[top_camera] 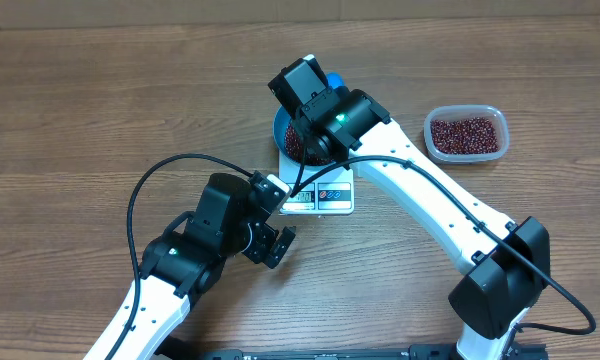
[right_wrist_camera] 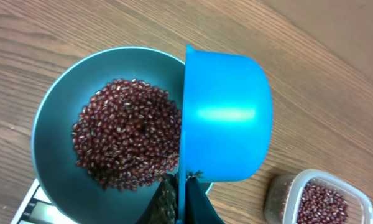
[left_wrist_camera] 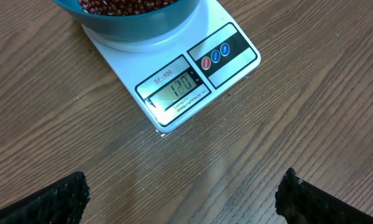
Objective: Scoop item into bowl and weigh 150g on scale
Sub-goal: 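Bring the scoop back to the bean tub and dip again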
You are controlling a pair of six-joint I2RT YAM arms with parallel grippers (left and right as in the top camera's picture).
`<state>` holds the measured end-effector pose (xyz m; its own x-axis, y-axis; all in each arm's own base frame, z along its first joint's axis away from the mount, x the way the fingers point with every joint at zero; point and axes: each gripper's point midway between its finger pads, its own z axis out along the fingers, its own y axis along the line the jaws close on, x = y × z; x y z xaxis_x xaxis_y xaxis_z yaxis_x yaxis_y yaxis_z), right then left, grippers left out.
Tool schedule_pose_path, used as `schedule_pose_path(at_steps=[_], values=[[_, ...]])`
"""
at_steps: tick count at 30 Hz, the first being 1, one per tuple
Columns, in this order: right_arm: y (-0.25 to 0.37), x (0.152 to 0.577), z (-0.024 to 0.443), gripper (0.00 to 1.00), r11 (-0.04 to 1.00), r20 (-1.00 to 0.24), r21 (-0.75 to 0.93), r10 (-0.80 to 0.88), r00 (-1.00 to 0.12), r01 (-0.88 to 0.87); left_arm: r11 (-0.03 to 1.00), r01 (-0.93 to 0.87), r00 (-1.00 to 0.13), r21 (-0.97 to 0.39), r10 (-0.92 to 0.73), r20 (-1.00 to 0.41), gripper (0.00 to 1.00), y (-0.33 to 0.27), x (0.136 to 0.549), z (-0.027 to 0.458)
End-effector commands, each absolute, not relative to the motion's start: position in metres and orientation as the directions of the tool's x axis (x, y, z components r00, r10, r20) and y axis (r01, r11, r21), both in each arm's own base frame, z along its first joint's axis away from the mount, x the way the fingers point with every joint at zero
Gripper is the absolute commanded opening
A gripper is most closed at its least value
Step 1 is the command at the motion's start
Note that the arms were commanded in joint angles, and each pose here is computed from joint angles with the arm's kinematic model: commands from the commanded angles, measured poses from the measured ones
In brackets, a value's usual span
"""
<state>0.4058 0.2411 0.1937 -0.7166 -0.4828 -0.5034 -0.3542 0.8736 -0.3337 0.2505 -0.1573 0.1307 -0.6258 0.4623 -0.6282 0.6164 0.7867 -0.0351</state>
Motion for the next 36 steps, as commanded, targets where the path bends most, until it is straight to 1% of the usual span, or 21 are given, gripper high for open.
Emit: schedule_pose_path(at_steps=[1, 4, 5, 9, 14, 18, 23, 27, 31, 36], values=[[0.248, 0.405, 0.223, 0.04, 0.895, -0.57, -0.257, -0.444, -0.691, -0.364, 0.796, 0.603, -0.64, -0.042, 0.452, -0.622, 1.0, -0.157, 0.251, 0.128], [0.251, 0.403, 0.225, 0.04, 0.901, -0.575, -0.181, -0.422, -0.701, -0.394, 0.796, 0.603, -0.64, -0.042, 0.452, -0.622, 1.0, -0.157, 0.251, 0.128], [0.248, 0.402, 0.232, 0.04, 0.907, -0.587, -0.122, -0.394, -0.707, -0.403, 0.796, 0.603, -0.64, -0.042, 0.452, -0.622, 0.99, -0.157, 0.251, 0.128], [0.229, 0.402, 0.259, 0.04, 0.915, -0.623, 0.005, -0.313, -0.717, -0.404, 0.796, 0.603, -0.64, -0.042, 0.452, -0.622, 0.99, -0.157, 0.251, 0.128], [0.182, 0.404, 0.293, 0.04, 0.926, -0.656, 0.127, -0.191, -0.73, -0.356, 0.796, 0.603, -0.64, -0.042, 0.452, -0.622, 0.99, -0.157, 0.251, 0.128], [0.132, 0.405, 0.3, 0.04, 0.952, -0.64, 0.161, -0.099, -0.762, -0.259, 0.796, 0.603, -0.64, -0.042, 0.452, -0.622, 1.0, -0.157, 0.251, 0.128], [0.055, 0.404, 0.283, 0.04, 0.985, -0.563, 0.153, 0.022, -0.826, -0.078, 0.796, 0.603, -0.64, -0.042, 0.452, -0.622, 0.99, -0.157, 0.251, 0.128], [0.008, 0.399, 0.263, 0.04, 0.992, -0.515, 0.128, 0.072, -0.854, 0.007, 0.796, 0.603, -0.64, -0.042, 0.452, -0.622, 1.0, -0.157, 0.251, 0.128], [-0.023, 0.392, 0.235, 0.04, 0.991, -0.458, 0.103, 0.126, -0.88, 0.088, 0.796, 0.603, -0.64, -0.042, 0.452, -0.622, 0.99, -0.157, 0.251, 0.128], [-0.047, 0.386, 0.198, 0.04, 0.987, -0.402, 0.02, 0.151, -0.903, 0.157, 0.796, 0.603, -0.64, -0.042, 0.452, -0.622, 1.0, -0.157, 0.251, 0.128]])
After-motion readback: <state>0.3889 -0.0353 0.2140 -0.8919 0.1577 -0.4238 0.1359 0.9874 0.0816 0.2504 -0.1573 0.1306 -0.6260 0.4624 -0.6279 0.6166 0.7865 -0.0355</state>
